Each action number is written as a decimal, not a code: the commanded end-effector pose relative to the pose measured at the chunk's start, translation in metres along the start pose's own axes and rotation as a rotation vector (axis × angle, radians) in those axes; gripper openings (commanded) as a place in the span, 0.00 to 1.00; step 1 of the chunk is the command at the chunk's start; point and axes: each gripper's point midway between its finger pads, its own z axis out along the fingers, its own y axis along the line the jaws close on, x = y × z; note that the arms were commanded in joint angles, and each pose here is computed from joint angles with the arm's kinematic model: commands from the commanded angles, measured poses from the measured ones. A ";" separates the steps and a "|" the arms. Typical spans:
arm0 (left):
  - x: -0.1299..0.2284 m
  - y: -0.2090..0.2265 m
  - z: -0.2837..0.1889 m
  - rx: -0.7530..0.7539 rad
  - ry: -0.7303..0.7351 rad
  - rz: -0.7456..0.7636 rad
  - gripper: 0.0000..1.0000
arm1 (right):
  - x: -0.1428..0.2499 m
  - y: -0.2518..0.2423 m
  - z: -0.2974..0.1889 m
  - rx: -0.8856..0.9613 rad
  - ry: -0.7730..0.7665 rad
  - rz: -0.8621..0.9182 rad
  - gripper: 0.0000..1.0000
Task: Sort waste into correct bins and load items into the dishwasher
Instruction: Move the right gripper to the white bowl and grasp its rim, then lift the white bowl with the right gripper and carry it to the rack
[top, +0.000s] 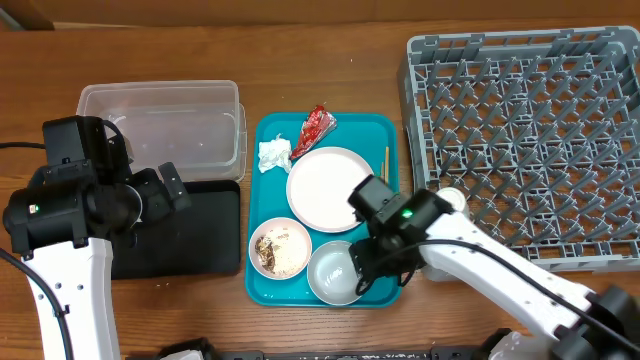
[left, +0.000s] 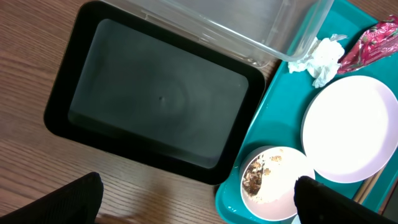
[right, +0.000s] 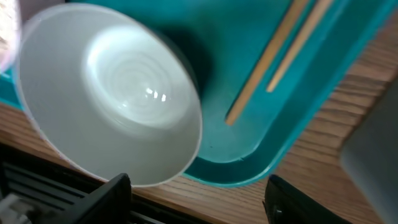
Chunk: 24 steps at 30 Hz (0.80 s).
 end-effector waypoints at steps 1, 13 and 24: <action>-0.004 0.002 -0.003 -0.009 -0.015 -0.017 1.00 | 0.006 -0.001 0.022 0.047 0.074 -0.029 0.66; -0.004 0.002 -0.003 -0.009 -0.015 -0.018 1.00 | -0.001 0.001 0.029 0.059 0.079 -0.047 0.33; -0.004 0.002 -0.003 -0.008 -0.015 -0.018 1.00 | -0.020 -0.002 0.019 0.087 0.013 -0.022 0.38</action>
